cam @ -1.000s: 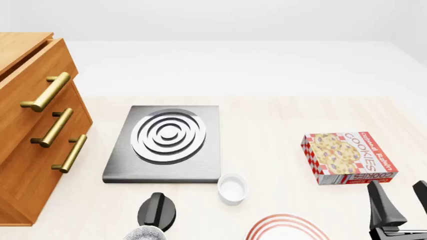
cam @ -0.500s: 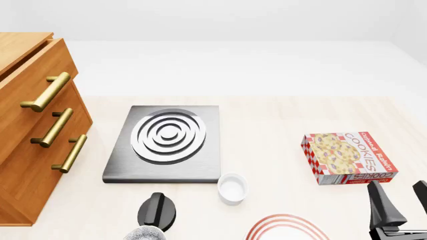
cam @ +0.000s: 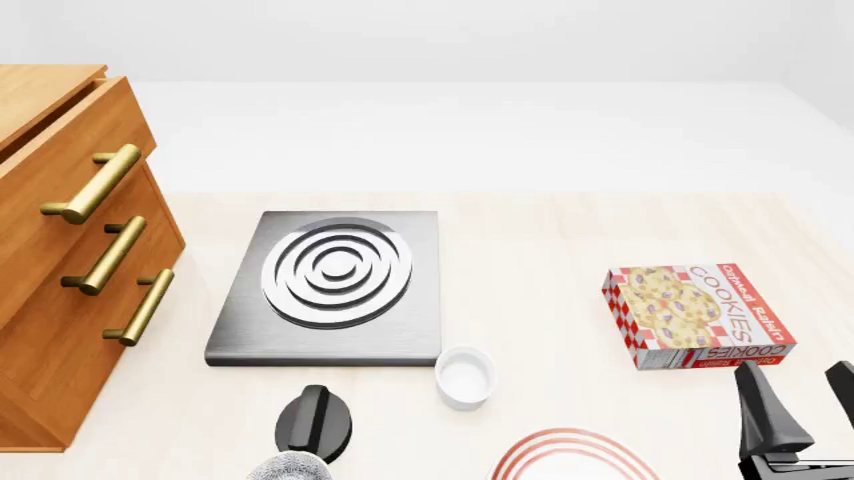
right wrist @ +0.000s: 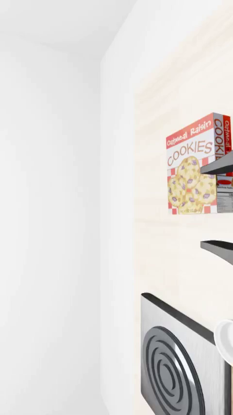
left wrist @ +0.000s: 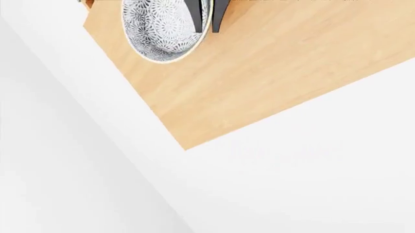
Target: Pick the akita bowl on the wooden cabinet and place it on the plate.
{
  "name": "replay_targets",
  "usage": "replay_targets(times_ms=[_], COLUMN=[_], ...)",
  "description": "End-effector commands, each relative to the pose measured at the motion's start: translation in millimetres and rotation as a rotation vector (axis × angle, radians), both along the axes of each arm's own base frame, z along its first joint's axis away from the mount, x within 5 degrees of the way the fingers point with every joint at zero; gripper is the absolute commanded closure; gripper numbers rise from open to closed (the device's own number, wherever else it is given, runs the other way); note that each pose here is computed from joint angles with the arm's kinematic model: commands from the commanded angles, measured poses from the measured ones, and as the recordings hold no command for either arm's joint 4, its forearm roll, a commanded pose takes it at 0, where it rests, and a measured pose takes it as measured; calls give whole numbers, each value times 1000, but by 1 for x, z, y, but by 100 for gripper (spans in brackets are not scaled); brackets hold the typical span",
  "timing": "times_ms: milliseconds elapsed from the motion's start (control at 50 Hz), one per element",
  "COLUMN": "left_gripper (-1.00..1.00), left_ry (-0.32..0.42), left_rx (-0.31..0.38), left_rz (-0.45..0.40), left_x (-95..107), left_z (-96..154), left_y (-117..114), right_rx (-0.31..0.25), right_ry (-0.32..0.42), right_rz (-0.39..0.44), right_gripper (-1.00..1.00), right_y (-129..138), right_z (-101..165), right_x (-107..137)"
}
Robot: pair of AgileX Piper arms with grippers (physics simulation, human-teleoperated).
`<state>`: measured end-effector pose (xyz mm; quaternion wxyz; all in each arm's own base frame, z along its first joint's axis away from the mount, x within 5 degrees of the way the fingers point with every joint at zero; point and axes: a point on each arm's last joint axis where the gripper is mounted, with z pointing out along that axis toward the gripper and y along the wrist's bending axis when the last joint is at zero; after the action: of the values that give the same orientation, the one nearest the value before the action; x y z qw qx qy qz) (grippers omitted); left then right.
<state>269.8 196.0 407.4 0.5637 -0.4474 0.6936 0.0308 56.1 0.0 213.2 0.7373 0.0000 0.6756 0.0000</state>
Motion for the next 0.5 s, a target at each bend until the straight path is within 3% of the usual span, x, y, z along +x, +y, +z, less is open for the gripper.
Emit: replay_targets(times_ms=[20,500], left_gripper=[100,100], left_ry=[0,-56], left_rx=[-3,-86], left_rz=[2,-2], left_x=[-3,-13], left_z=[2,19], left_y=[-2,-25], right_rx=[0,0], right_ry=[0,0], right_rz=[0,0], right_gripper=[-100,-100], right_y=[0,0], right_z=[0,0], right_x=[0,0])
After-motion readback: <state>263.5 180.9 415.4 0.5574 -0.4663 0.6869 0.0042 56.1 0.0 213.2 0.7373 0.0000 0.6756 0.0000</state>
